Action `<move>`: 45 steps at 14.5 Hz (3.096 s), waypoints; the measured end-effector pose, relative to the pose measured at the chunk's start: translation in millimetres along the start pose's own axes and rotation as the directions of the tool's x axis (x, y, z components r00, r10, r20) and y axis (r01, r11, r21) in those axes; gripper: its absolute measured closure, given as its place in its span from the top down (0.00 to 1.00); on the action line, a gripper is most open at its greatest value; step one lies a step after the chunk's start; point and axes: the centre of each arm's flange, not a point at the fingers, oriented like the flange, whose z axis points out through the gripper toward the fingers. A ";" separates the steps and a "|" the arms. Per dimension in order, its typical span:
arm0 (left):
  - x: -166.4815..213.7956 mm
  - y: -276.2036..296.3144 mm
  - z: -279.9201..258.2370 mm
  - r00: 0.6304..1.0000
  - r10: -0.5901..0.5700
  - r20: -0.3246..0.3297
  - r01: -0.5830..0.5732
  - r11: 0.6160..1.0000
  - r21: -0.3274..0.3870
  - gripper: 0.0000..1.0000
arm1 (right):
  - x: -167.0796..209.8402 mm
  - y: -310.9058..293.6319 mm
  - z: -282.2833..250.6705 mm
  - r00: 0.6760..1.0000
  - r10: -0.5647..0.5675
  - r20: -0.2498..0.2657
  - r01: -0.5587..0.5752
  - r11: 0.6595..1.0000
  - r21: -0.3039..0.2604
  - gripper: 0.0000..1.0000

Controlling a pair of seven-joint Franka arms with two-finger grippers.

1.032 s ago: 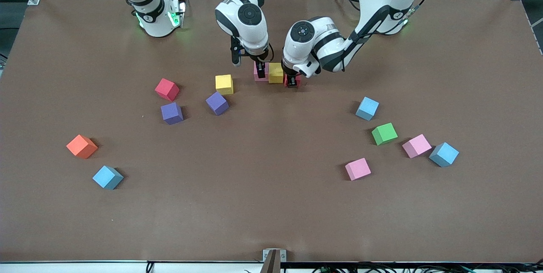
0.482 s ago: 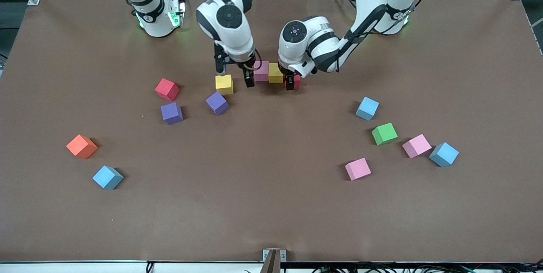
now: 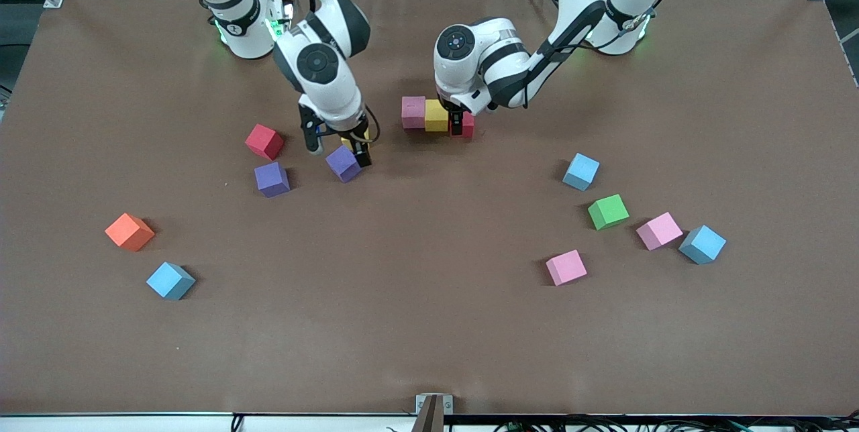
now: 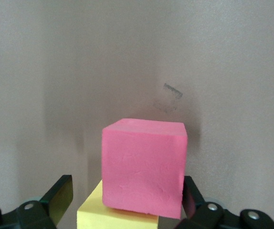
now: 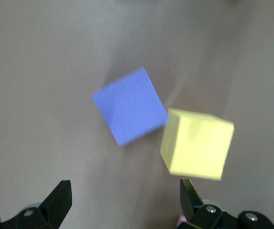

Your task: Arrange 11 blocks into digit 3

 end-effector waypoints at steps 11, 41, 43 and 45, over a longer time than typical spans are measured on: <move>-0.1 -1.5 -18.8 0.999 0.018 -0.050 -0.019 1.000 -0.015 1.00 | 53.0 -7.5 10.1 0.994 -0.089 -0.058 0.088 0.996 -0.017 1.00; 251.0 282.4 -324.3 0.548 0.802 -0.238 -0.817 0.574 0.057 1.00 | 40.6 10.2 71.2 0.834 -0.546 -0.077 0.546 0.837 -0.017 0.59; 270.7 286.7 -343.7 0.468 0.852 -0.234 -0.865 0.496 0.077 1.00 | 23.7 8.6 65.9 0.765 -0.638 -0.081 0.640 0.768 -0.009 0.56; 288.4 287.1 -362.9 0.362 0.903 -0.233 -0.916 0.390 0.090 1.00 | 4.6 4.7 57.5 0.700 -0.708 -0.090 0.712 0.703 0.007 0.56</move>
